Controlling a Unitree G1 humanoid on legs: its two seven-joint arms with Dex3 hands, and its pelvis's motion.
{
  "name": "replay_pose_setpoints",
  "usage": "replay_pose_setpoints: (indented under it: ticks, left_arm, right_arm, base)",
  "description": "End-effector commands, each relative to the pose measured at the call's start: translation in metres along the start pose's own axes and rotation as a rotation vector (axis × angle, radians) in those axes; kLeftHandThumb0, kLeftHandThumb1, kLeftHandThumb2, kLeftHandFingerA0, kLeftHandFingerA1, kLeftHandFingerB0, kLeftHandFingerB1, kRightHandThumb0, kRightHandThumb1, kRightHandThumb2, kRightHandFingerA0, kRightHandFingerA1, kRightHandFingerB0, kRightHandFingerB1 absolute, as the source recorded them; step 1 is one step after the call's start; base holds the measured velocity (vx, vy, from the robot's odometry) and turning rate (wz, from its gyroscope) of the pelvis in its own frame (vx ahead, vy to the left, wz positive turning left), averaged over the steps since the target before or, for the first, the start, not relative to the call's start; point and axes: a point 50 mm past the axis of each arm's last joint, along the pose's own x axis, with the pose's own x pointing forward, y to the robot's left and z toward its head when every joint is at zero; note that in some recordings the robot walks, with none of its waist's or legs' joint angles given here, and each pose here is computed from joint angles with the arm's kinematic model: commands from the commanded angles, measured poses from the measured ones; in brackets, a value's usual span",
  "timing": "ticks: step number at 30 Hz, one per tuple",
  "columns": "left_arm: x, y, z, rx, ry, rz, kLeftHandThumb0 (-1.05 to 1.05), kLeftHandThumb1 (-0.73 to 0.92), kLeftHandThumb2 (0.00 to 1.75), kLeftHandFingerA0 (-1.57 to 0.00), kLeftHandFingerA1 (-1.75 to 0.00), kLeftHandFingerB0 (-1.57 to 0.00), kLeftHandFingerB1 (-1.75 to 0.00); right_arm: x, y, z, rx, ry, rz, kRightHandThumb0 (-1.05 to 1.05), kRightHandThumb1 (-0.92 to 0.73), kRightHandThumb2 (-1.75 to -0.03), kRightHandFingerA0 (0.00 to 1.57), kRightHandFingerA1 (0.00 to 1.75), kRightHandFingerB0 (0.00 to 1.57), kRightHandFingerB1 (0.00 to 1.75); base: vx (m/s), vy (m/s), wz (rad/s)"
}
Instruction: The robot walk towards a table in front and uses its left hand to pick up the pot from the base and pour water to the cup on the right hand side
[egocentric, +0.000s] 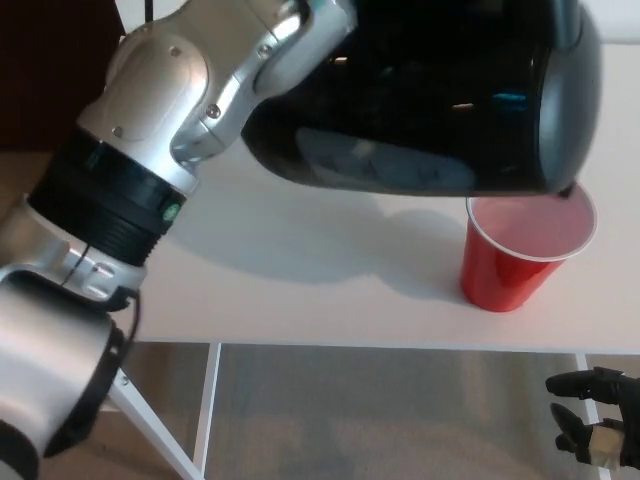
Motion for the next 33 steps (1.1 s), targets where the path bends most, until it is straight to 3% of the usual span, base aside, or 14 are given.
replay_pose_setpoints:
  ticks: [1, 2, 6, 7, 9, 10, 11, 13, 14, 19, 20, 25, 32, 33]
  left_arm:
    - [-0.001, 0.02, -0.043, -0.253, 0.47, 0.053, -0.09, 0.75, 0.62, -0.79, -1.75, -0.63, -1.59]
    - [-0.008, 0.02, -0.056, -0.338, 0.591, 0.072, -0.09, 0.75, 0.62, -0.84, -1.7, -0.65, -1.45]
    - [-0.017, 0.019, -0.068, -0.429, 0.698, 0.093, -0.08, 0.77, 0.61, -0.82, -1.7, -0.61, -1.47]
    - [-0.024, 0.019, -0.077, -0.505, 0.758, 0.128, -0.15, 0.77, 0.64, -0.97, -1.28, -0.75, -1.25]
    - [-0.039, 0.019, -0.093, -0.634, 0.873, 0.195, -0.18, 0.76, 0.63, -1.01, -1.21, -0.77, -1.15]
    - [-0.042, 0.019, -0.097, -0.647, 0.895, 0.202, -0.18, 0.76, 0.63, -1.01, -1.21, -0.77, -1.15]
    - [-0.047, 0.019, -0.102, -0.68, 0.934, 0.222, -0.14, 0.75, 0.67, -0.99, -1.35, -0.78, -1.21]
    - [-0.05, 0.019, -0.104, -0.711, 0.959, 0.24, -0.14, 0.75, 0.67, -0.99, -1.35, -0.78, -1.21]
    - [-0.06, 0.02, -0.111, -0.778, 1.024, 0.275, -0.08, 0.74, 0.79, -1.11, -1.42, -0.84, -1.14]
    - [-0.075, 0.019, -0.12, -0.887, 1.117, 0.328, -0.08, 0.74, 0.79, -1.11, -1.42, -0.84, -1.14]
    - [-0.089, 0.016, -0.124, -0.929, 1.156, 0.343, -0.05, 0.72, 0.8, -0.94, -1.59, -0.76, -1.19]
    - [-0.134, 0.003, -0.126, -0.997, 1.275, 0.358, -0.09, 0.76, 0.77, -1.02, -1.42, -0.76, -1.13]
    - [-0.157, -0.005, -0.121, -1.006, 1.316, 0.34, -0.08, 0.74, 0.78, -1.01, -1.45, -0.78, -1.12]
    - [-0.166, -0.012, -0.117, -0.997, 1.35, 0.312, -0.08, 0.71, 0.82, -0.96, -1.5, -0.75, -1.22]
  right_arm:
    - [-0.001, -0.005, -0.004, 0.003, 0.014, -0.014, -0.51, -0.57, -0.79, 0.59, 0.91, 0.49, 0.75]
    - [-0.002, -0.005, -0.005, 0.009, 0.014, -0.016, -0.51, -0.57, -0.79, 0.61, 0.94, 0.5, 0.77]
    - [-0.002, -0.004, -0.006, 0.013, 0.017, -0.019, -0.51, -0.56, -0.8, 0.63, 0.95, 0.49, 0.75]
    - [-0.002, -0.003, -0.007, 0.017, 0.018, -0.016, -0.49, -0.56, -0.79, 0.61, 0.94, 0.5, 0.76]
    - [-0.002, -0.002, -0.008, 0.021, 0.02, -0.01, -0.49, -0.56, -0.78, 0.6, 0.95, 0.48, 0.77]
    - [-0.002, -0.002, -0.008, 0.019, 0.02, -0.01, -0.49, -0.56, -0.78, 0.6, 0.95, 0.48, 0.77]
    - [-0.002, -0.002, -0.007, 0.014, 0.02, -0.009, -0.49, -0.56, -0.79, 0.6, 0.94, 0.48, 0.76]
    - [-0.002, -0.002, -0.007, 0.009, 0.02, -0.009, -0.49, -0.56, -0.79, 0.6, 0.94, 0.48, 0.76]
    - [-0.002, -0.003, -0.007, 0.017, 0.022, -0.012, -0.51, -0.56, -0.8, 0.61, 0.93, 0.5, 0.77]
    - [-0.002, -0.004, -0.007, 0.028, 0.025, -0.017, -0.51, -0.56, -0.8, 0.61, 0.93, 0.5, 0.77]
    - [-0.002, -0.003, -0.008, 0.012, 0.028, -0.014, -0.48, -0.57, -0.8, 0.6, 0.91, 0.48, 0.75]
    - [-0.003, -0.001, -0.011, -0.01, 0.04, -0.005, -0.46, -0.59, -0.8, 0.57, 0.89, 0.44, 0.7]
    - [-0.002, -0.001, -0.011, -0.011, 0.045, -0.006, -0.47, -0.58, -0.81, 0.53, 0.91, 0.44, 0.73]
    - [-0.002, -0.001, -0.008, -0.025, 0.042, -0.012, -0.47, -0.59, -0.79, 0.56, 0.88, 0.46, 0.73]
  base:
    - [0.0, 0.0, 0.0]
    - [0.0, 0.0, 0.0]
    - [0.0, 0.0, 0.0]
    - [0.0, 0.0, 0.0]
    - [0.0, 0.0, 0.0]
    - [0.0, 0.0, 0.0]
    - [0.0, 0.0, 0.0]
    - [0.0, 0.0, 0.0]
    - [0.0, 0.0, 0.0]
    - [0.0, 0.0, 0.0]
    - [0.0, 0.0, 0.0]
    - [0.0, 0.0, 0.0]
    - [0.0, 0.0, 0.0]
    - [0.0, 0.0, 0.0]
